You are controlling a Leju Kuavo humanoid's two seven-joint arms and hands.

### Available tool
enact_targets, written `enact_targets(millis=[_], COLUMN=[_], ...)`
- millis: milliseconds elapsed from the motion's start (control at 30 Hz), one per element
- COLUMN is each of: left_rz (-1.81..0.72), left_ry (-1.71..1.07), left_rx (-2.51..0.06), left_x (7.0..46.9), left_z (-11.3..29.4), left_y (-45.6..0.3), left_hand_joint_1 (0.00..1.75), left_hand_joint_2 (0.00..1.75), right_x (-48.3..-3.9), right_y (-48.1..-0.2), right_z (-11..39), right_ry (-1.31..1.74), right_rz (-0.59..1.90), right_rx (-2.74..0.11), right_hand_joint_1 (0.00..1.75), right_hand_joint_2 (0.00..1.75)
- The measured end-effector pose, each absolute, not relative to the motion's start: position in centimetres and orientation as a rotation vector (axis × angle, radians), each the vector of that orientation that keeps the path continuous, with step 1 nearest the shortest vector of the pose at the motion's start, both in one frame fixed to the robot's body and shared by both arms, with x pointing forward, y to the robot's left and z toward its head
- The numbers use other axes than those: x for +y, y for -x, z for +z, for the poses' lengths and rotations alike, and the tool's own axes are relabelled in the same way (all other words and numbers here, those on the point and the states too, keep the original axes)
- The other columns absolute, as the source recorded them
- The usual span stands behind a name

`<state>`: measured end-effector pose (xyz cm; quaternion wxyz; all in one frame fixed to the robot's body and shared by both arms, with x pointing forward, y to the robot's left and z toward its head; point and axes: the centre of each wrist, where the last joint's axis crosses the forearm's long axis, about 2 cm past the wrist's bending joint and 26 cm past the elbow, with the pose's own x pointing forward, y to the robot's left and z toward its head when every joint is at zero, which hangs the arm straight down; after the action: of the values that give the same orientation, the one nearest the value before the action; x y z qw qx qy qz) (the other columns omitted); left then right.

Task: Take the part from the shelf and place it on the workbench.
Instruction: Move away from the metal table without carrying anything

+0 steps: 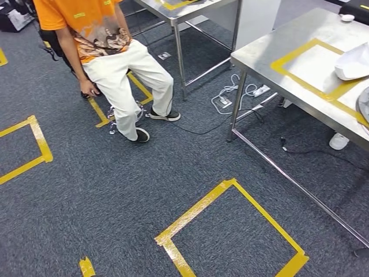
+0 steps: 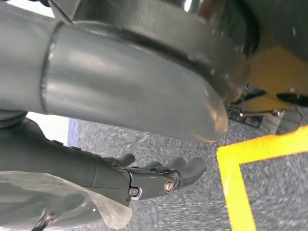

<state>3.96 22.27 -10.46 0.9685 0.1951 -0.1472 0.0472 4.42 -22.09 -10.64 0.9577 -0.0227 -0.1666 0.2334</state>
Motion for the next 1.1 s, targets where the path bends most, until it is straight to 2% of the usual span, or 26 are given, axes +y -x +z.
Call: enact_targets(millis=[433, 733, 1100], left_rz=[0.128, 0.177, 0.034], left_ry=[-0.404, -0.434, -0.377], left_rx=[-0.285, -0.318, -0.366], left_x=[22.3, 21.1, 20.0], left_z=[-10.5, -10.3, -10.2], left_y=[-3.6, -3.0, -2.2], left_hand_joint_1=[0.00, 0.00, 0.00], left_hand_joint_2=[0.00, 0.00, 0.00], right_x=[-22.2, -22.3, -22.0], right_y=[-4.9, -3.6, -3.2], right_z=[-10.6, -10.7, -10.7], right_ry=[0.058, 0.108, 0.102], right_rz=[0.468, 0.415, 0.409], right_rx=[-0.400, -0.410, -0.435], right_hand_joint_1=[0.00, 0.00, 0.00], right_hand_joint_2=[0.00, 0.00, 0.00])
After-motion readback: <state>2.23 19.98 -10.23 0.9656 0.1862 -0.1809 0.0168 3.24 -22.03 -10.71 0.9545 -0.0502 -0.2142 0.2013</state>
